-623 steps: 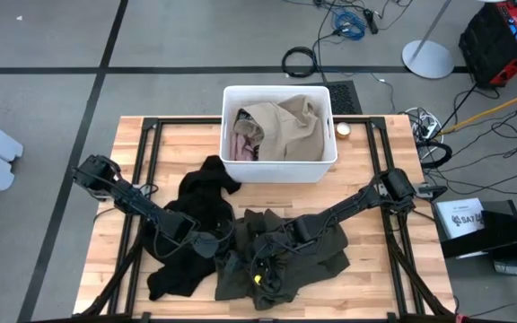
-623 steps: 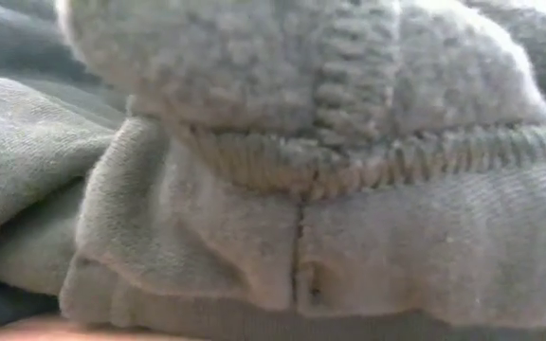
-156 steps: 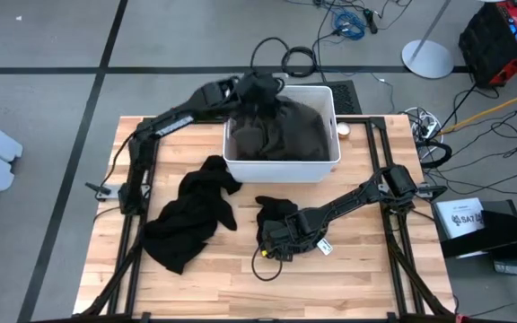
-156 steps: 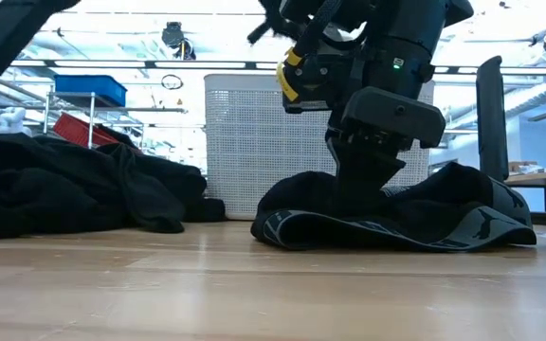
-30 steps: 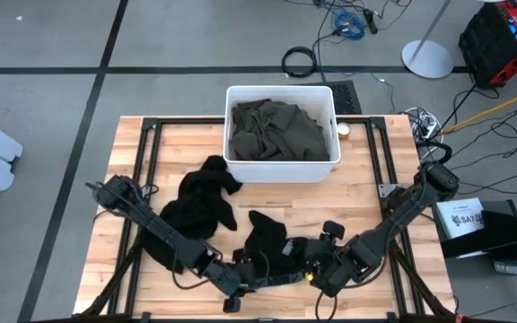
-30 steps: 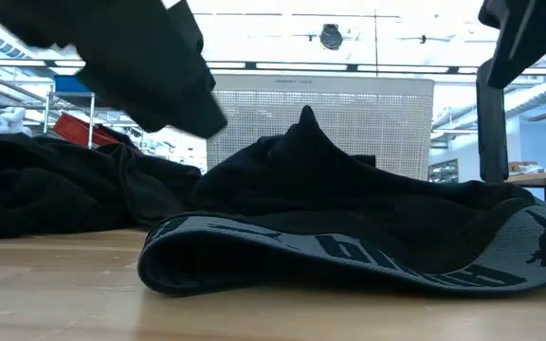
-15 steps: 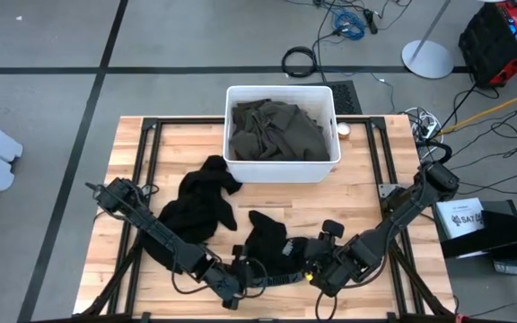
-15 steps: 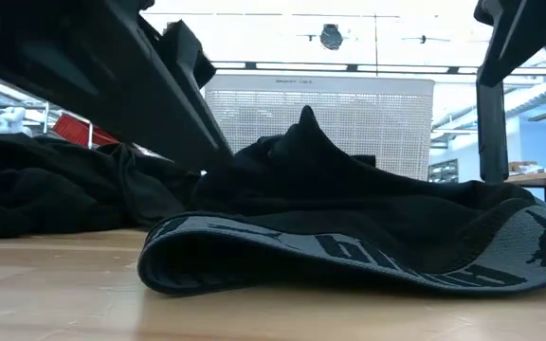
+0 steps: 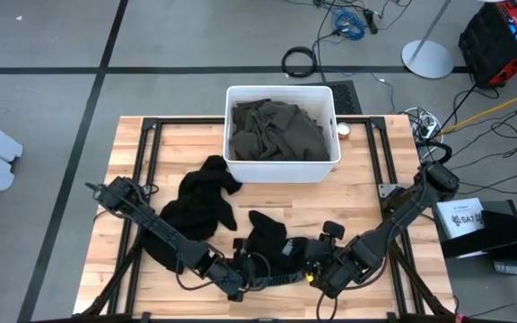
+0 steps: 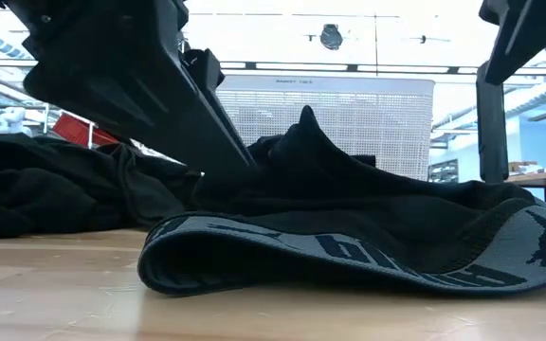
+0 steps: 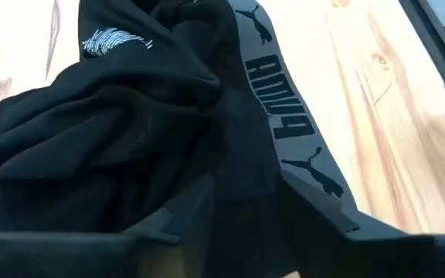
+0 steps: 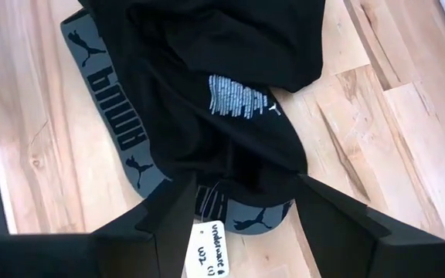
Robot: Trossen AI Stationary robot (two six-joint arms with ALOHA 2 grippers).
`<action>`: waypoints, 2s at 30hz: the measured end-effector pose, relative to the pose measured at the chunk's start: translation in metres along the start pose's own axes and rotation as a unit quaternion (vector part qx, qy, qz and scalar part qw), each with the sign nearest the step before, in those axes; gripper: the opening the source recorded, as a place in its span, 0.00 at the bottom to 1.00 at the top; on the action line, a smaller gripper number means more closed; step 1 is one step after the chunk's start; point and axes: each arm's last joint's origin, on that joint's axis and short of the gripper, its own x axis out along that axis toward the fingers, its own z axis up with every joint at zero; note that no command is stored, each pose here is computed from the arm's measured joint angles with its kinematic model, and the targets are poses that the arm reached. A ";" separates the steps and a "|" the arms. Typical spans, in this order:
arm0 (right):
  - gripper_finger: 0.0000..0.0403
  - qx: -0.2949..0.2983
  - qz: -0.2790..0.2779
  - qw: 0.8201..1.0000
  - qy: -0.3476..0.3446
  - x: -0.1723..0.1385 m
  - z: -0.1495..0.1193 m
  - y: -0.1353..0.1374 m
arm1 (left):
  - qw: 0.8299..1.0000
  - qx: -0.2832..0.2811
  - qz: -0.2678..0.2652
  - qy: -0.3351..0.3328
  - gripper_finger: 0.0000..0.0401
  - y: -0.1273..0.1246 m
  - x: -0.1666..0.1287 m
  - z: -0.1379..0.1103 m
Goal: Sort clothes
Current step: Put the black boxer into the white bin
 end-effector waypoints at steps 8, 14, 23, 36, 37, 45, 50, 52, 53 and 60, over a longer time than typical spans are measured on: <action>0.52 0.004 0.003 1.000 0.000 -0.002 -0.003 0.002 | 0.997 -0.059 -0.038 0.030 0.60 -0.002 0.010 -0.008; 0.52 0.004 0.002 1.000 0.000 -0.002 -0.003 0.002 | 0.994 -0.065 -0.073 0.043 0.64 -0.004 0.009 -0.008; 0.52 0.000 0.001 1.000 -0.002 -0.002 -0.003 0.002 | 0.994 -0.034 -0.053 0.094 0.64 -0.002 0.025 -0.027; 0.52 -0.005 -0.006 1.000 -0.013 -0.002 -0.002 0.001 | 0.993 0.015 -0.079 0.086 0.19 -0.007 0.025 -0.015; 0.52 -0.005 -0.007 1.000 -0.015 -0.002 -0.002 0.001 | 0.993 0.016 -0.079 0.085 0.13 -0.008 0.025 -0.013; 0.52 0.025 -0.044 0.998 0.023 0.002 -0.012 -0.008 | 0.991 0.034 -0.081 0.096 0.05 -0.012 0.018 -0.002; 0.52 0.106 -0.071 0.992 0.009 0.032 -0.024 -0.021 | 0.992 0.033 -0.084 0.092 0.04 -0.015 0.016 0.000; 0.52 0.135 -0.082 0.987 0.012 0.050 -0.029 -0.032 | 0.992 0.033 -0.082 0.092 0.04 -0.014 0.016 0.000; 0.52 0.145 -0.076 0.987 0.009 0.059 -0.031 -0.036 | 0.992 0.033 -0.081 0.091 0.04 -0.014 0.016 0.000; 0.52 0.136 0.090 0.986 -0.015 0.097 -0.035 -0.034 | 0.992 0.036 -0.081 0.090 0.03 -0.014 0.016 0.000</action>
